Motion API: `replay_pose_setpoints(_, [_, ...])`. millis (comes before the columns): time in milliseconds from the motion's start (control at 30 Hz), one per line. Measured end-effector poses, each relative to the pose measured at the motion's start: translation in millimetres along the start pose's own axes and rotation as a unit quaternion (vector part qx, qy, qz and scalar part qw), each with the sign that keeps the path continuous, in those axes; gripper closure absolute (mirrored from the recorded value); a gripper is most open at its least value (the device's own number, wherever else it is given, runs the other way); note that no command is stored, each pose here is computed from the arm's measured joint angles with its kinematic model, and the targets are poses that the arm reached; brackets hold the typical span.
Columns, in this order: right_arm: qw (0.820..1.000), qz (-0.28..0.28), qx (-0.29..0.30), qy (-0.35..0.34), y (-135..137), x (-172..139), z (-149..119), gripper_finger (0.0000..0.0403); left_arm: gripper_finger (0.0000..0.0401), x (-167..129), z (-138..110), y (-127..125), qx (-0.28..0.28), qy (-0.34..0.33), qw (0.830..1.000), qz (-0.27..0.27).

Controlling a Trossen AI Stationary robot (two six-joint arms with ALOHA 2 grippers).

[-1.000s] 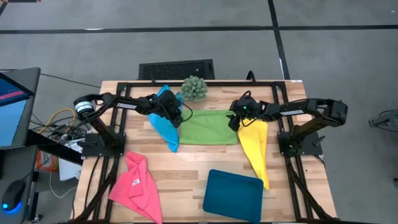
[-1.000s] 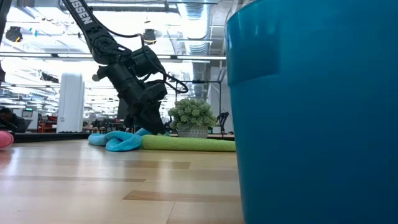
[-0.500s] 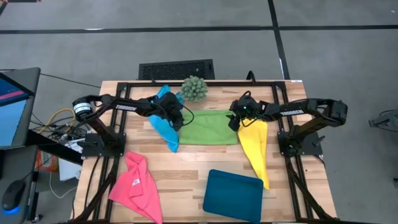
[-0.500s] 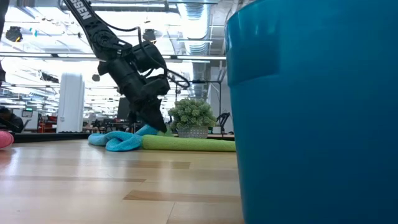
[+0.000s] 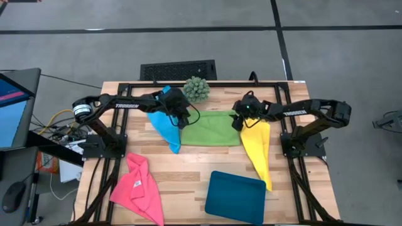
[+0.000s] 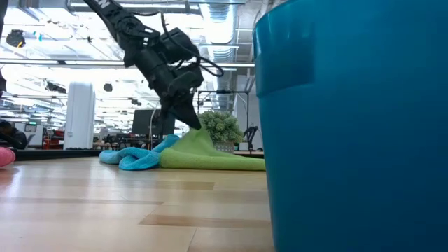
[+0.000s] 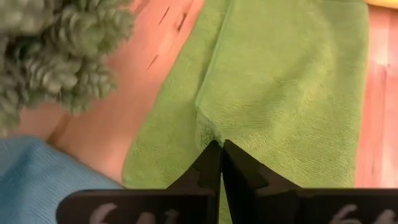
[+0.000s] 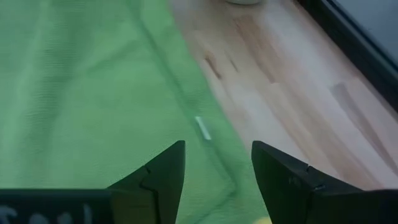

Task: Fold microfiber towels
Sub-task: Fold the green microfiber cloth

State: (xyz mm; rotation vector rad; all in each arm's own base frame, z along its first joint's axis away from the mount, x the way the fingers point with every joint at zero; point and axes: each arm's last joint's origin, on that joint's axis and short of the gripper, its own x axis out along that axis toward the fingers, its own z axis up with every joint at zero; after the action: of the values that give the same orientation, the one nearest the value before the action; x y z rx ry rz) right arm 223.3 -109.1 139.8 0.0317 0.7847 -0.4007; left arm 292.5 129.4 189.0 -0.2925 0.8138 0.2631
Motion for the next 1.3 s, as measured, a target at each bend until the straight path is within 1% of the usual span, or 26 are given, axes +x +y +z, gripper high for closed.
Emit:
replay_pose_setpoints(200, [0.999, -0.015, 0.036, 0.018, -11.3, 0.0, -4.8, 0.0194, 0.0401, -3.8, 10.2, -6.0, 0.018, -0.003, 1.0, -0.004])
replay_pose_setpoints(367, [0.998, -0.015, 0.041, 0.035, -13.7, -0.2, -8.7, 0.0194, 0.0401, -6.6, 17.0, -14.2, 0.048, 0.001, 0.999, 0.003])
replay_pose_setpoints(467, [0.999, -0.009, 0.025, 0.028, -12.0, -0.1, -7.2, 0.0194, 0.0401, -8.0, 22.6, -22.7, 0.073, -0.007, 0.997, -0.003])
replay_pose_setpoints(600, [1.0, 0.016, 0.0, 0.008, -7.4, 0.0, -3.3, 0.0194, 0.0401, -9.3, 26.5, -33.6, 0.101, -0.01, 0.995, -0.005])
replay_pose_setpoints(833, [0.999, 0.024, -0.043, -0.009, -1.6, 0.0, 0.6, 0.0194, 0.0401, -12.0, 32.7, -47.7, 0.135, -0.018, 0.991, -0.006])
replay_pose_setpoints(1167, [0.998, 0.022, -0.066, -0.01, -2.3, 0.0, 0.7, 0.0194, 0.0401, -18.3, 44.7, -63.9, 0.168, -0.037, 0.985, -0.017])
replay_pose_setpoints(1300, [0.997, 0.022, -0.076, -0.015, -2.3, 0.0, 1.5, 0.0194, 0.0401, -20.0, 45.9, -69.0, 0.182, -0.033, 0.983, -0.021])
